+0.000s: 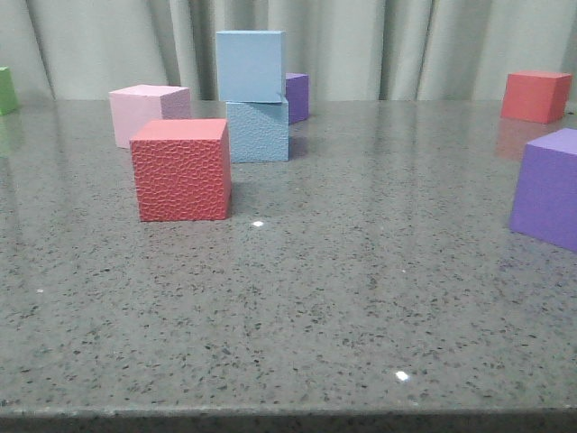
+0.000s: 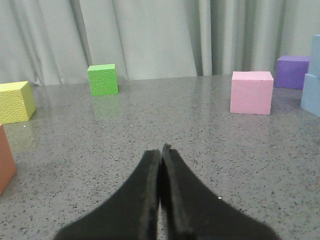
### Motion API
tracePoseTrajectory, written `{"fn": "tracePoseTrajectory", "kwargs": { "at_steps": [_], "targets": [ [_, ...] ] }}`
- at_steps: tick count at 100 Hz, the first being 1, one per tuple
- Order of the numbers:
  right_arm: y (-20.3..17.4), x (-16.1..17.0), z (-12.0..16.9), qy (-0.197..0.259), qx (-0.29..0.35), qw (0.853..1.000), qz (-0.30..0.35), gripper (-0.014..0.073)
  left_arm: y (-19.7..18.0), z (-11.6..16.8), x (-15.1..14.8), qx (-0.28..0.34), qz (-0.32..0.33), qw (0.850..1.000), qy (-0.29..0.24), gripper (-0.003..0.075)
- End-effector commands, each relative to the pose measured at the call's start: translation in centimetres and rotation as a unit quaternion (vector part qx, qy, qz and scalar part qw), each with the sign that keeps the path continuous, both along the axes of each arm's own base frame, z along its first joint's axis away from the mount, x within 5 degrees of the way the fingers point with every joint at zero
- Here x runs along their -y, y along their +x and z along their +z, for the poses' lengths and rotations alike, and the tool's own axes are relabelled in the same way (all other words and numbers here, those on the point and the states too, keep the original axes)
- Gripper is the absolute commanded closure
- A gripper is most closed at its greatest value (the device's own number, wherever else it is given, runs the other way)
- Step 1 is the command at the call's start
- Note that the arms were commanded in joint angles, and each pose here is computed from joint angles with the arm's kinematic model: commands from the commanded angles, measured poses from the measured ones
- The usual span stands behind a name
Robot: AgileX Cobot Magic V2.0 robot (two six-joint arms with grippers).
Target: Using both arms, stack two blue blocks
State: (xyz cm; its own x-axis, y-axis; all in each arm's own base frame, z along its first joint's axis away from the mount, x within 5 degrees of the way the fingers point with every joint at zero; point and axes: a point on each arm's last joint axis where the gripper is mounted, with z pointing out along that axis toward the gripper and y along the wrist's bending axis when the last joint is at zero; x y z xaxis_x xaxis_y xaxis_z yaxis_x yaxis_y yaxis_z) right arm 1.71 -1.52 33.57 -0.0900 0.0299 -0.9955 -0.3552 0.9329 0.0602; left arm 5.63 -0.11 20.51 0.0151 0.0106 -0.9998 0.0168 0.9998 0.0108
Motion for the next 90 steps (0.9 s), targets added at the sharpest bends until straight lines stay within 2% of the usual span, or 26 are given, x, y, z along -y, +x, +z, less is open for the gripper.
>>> {"fn": "tracePoseTrajectory", "kwargs": {
  "at_steps": [1,90],
  "targets": [
    [0.02,-0.10,1.34,0.005,0.044,0.999,0.004,0.0701,-0.32,0.77,-0.05,0.051,0.002,0.999,-0.011,0.0738],
    [0.15,-0.18,1.07,0.001,0.041,0.999,0.003,0.0701,-0.32,0.77,-0.05,0.051,0.002,0.999,-0.011,0.0739]
  ]
}}
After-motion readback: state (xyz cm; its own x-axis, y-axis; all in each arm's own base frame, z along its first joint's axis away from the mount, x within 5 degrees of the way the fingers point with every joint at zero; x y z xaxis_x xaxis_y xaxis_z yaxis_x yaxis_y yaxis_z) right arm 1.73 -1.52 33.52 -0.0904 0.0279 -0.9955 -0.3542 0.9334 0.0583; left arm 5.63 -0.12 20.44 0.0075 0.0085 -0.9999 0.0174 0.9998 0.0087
